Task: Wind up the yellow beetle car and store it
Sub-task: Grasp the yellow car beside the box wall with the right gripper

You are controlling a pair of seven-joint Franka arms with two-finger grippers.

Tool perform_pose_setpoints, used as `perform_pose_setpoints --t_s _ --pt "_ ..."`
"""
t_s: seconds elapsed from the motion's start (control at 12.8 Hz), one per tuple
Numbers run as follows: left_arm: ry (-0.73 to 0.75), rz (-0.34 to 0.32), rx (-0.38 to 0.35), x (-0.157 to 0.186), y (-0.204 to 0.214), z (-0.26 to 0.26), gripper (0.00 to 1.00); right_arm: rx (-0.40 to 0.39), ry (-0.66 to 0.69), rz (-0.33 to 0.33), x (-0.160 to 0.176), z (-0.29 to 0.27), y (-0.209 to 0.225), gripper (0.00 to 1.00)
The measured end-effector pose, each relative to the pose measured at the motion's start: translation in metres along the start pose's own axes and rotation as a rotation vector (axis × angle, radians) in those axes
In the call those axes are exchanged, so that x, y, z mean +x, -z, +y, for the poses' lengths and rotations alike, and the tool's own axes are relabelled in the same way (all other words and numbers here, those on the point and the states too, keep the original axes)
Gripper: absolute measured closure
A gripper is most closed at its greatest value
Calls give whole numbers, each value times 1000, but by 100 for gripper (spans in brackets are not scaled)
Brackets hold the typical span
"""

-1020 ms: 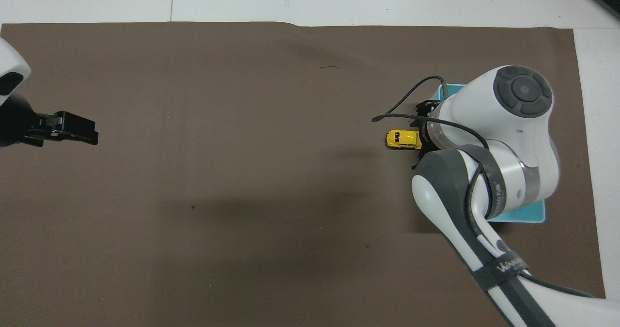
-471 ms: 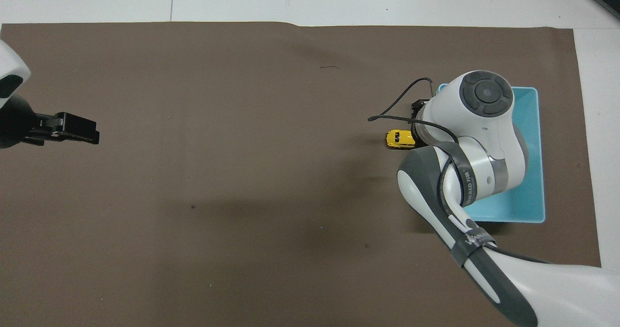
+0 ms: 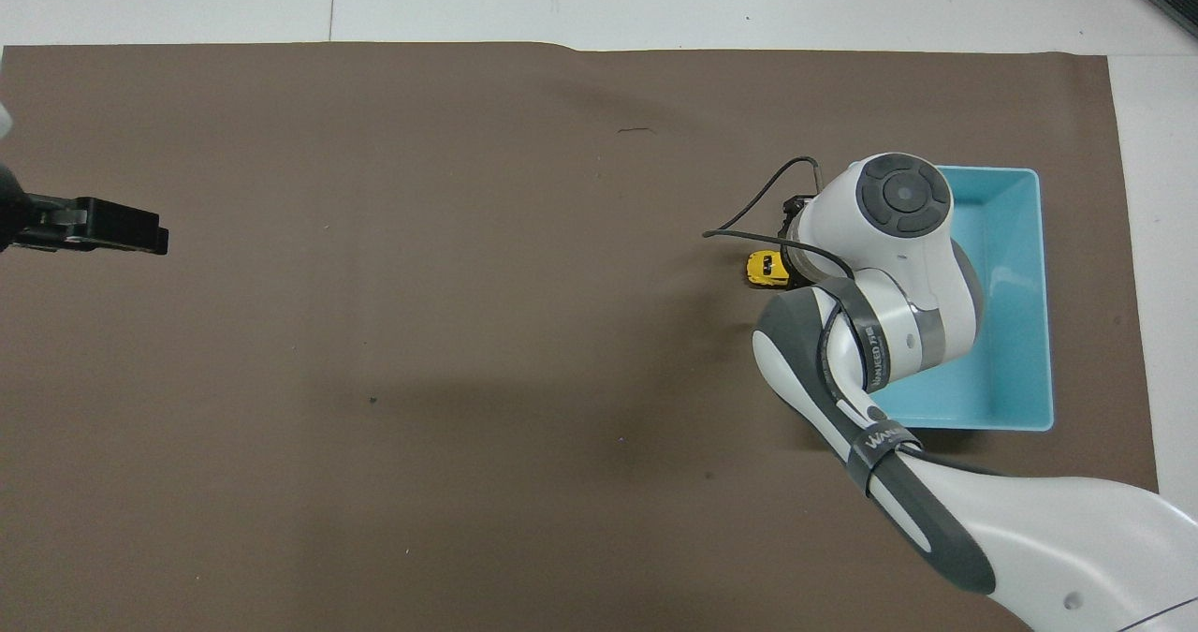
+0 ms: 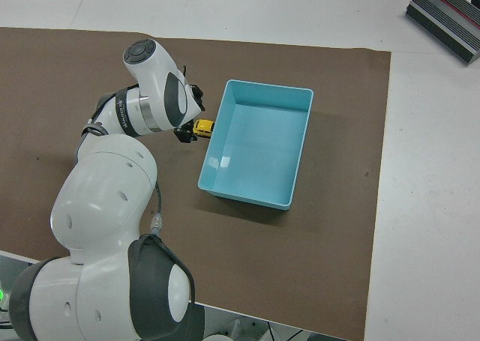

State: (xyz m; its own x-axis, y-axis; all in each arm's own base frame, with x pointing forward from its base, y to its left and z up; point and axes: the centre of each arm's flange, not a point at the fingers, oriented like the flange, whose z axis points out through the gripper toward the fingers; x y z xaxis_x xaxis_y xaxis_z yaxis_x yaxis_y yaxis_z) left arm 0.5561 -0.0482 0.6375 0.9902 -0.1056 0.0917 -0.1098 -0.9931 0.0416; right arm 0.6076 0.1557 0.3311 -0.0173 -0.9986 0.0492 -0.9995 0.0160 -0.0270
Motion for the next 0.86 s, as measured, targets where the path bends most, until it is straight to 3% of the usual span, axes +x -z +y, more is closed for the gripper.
perform_pose_setpoints --t_s 0.39,0.63,0.71,0.86 --pt "-1 -13 0 -1 -4 0 0 12 0 -6 1 1 -24 0" --pt "-1 -32 -1 -3 -7 0 0 16 -11 4 18 2 -37 0" --pt "-1 -45 -1 -5 -8 0 0 12 -11 5 21 3 -39 5" --pt "-1 -72 -2 -9 -9 0 0 18 -7 2 20 3 -40 32"
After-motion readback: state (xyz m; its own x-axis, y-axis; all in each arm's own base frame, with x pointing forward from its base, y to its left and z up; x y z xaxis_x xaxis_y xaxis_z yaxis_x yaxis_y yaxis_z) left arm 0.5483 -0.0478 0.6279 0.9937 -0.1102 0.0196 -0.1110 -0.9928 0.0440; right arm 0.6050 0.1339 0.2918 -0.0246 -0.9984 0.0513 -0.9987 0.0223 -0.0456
